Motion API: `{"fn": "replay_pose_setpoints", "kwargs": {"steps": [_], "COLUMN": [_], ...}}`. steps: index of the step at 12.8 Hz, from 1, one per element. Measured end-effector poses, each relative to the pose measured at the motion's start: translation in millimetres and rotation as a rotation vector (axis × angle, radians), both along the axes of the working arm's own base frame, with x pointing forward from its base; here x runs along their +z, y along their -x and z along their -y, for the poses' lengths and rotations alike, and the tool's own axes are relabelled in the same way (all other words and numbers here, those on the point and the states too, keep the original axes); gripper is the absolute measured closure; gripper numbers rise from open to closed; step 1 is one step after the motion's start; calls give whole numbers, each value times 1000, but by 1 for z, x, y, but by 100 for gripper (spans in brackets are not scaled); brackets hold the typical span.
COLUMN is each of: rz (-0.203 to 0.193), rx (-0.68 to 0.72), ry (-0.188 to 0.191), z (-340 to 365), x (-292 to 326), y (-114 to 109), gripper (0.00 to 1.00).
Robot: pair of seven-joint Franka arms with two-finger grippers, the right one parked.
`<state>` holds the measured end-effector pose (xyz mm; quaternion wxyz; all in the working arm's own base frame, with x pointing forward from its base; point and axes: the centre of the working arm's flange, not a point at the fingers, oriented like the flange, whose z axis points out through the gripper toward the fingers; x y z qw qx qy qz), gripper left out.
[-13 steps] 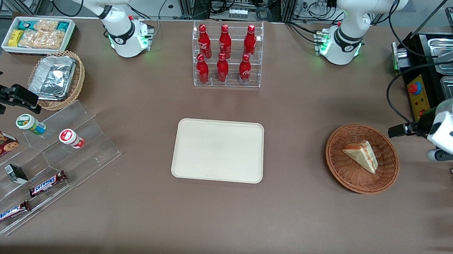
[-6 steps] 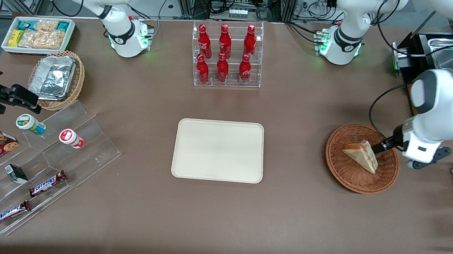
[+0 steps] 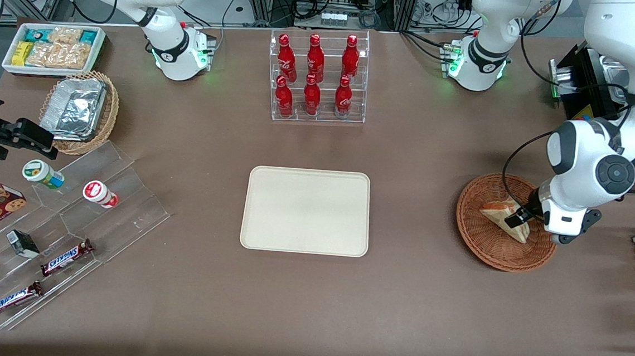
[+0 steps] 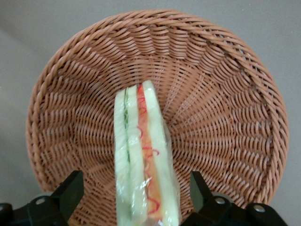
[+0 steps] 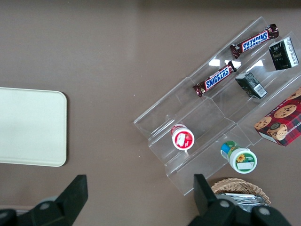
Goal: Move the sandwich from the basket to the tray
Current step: 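Close the left gripper on the wrapped sandwich's crust edge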
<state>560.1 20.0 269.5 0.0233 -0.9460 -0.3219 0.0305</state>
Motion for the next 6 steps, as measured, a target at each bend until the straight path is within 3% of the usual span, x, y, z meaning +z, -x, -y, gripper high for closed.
{"fn": "replay_pose_setpoints", "kwargs": {"steps": [4, 6], "rz": [-28, -41], "rx": [9, 10], "ry": [5, 5], "z": [0, 0], "x": [-35, -45], "y": [1, 2], "gripper": [4, 22]}}
